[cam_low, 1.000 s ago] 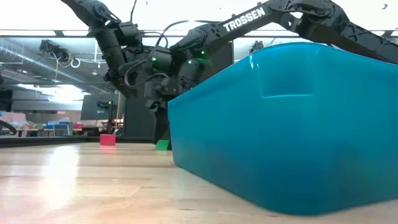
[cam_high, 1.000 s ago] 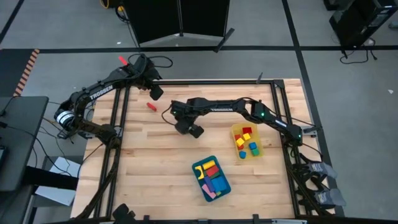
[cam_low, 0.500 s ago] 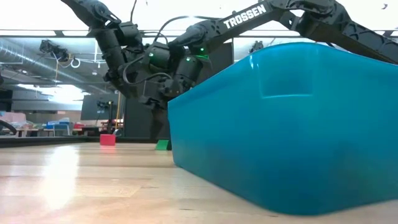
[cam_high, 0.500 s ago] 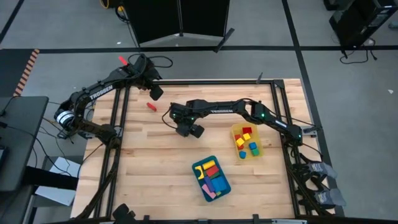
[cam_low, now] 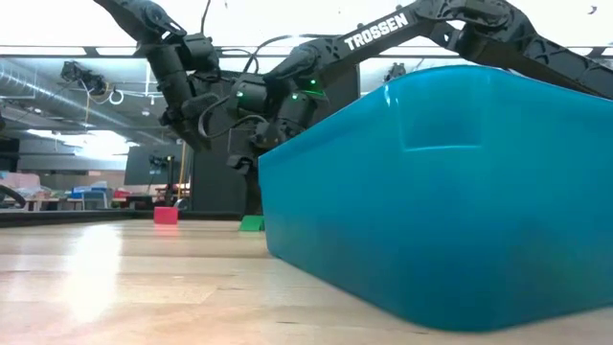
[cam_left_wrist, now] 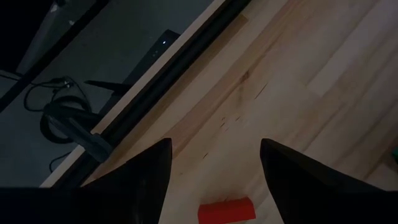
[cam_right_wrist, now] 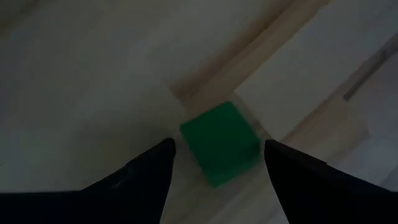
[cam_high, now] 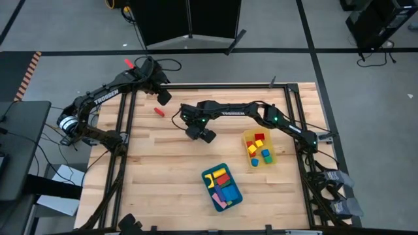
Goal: Sort blocks by size
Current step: Put the small green block into the yellow bin
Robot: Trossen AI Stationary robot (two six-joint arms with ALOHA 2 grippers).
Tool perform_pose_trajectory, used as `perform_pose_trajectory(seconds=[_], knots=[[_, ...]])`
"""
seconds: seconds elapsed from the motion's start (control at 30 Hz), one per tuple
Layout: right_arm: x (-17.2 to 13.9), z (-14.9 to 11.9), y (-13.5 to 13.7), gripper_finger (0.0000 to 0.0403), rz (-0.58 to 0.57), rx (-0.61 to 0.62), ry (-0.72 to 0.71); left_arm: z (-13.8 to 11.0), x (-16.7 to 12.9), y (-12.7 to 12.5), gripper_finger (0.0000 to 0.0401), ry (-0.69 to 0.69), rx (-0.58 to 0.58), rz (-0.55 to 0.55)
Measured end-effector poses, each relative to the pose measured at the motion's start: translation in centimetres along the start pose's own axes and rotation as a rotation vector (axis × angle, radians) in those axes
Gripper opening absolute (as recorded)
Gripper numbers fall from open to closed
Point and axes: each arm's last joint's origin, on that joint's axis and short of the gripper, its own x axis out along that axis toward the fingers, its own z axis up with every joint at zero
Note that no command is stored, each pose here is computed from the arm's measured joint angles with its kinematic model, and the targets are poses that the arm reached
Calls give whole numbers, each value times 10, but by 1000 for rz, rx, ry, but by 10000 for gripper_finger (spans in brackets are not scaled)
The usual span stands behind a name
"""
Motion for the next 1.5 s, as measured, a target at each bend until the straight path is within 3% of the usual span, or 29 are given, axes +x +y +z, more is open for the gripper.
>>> perform_pose_trajectory(seconds=[0.6, 1.13, 1.5], knots=[[2, 7, 6, 170, 51, 45, -43, 0, 0, 0, 253, 0, 0, 0], [5, 22, 12, 208, 28, 36, -57, 0, 0, 0, 252, 0, 0, 0], [6, 26, 15, 161, 68, 26, -119, 0, 0, 0, 252, 1, 0, 0]])
